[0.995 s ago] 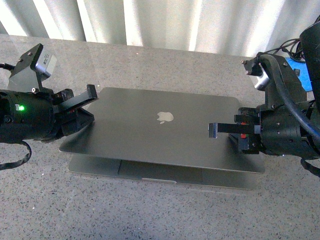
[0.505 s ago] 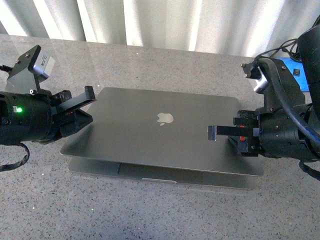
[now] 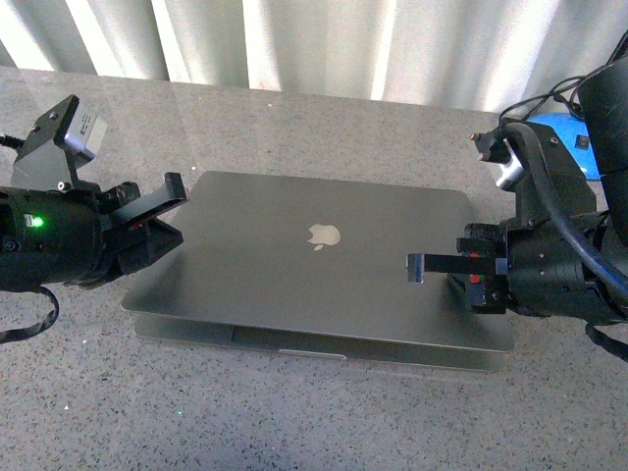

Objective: Close laptop

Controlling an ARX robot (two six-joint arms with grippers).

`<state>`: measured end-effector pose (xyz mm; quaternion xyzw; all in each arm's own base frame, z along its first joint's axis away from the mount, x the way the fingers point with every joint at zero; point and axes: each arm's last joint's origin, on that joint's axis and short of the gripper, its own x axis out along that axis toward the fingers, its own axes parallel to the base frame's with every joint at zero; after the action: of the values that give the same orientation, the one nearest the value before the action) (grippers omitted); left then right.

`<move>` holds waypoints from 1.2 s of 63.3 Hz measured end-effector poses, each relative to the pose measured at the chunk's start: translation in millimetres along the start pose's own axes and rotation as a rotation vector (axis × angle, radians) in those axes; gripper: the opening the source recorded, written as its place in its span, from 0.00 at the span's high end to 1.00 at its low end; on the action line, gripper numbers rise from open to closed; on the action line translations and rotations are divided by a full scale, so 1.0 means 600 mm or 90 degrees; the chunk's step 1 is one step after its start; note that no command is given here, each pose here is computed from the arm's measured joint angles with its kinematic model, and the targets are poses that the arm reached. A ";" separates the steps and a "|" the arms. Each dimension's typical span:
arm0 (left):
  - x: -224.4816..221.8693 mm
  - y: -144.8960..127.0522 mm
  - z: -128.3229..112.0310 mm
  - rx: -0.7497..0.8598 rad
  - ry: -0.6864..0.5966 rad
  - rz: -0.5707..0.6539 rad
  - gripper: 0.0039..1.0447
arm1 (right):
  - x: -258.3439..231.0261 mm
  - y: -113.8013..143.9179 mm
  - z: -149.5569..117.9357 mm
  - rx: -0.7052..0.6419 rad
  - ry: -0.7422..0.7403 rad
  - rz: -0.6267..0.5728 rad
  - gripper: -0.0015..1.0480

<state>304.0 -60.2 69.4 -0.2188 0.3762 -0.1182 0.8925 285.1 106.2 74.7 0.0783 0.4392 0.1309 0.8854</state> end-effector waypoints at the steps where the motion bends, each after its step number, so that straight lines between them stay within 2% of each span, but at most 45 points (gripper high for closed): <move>1: 0.000 0.000 0.000 0.000 0.000 0.000 0.97 | 0.000 0.000 0.000 0.000 0.001 0.000 0.99; 76: 0.017 0.022 -0.029 -0.036 0.017 0.003 0.97 | 0.011 -0.004 -0.028 0.005 0.034 -0.006 0.99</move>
<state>299.2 -57.8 46.1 -0.2413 0.3917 -0.1082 0.8812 276.1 106.0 59.1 0.0762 0.4633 0.1266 0.8738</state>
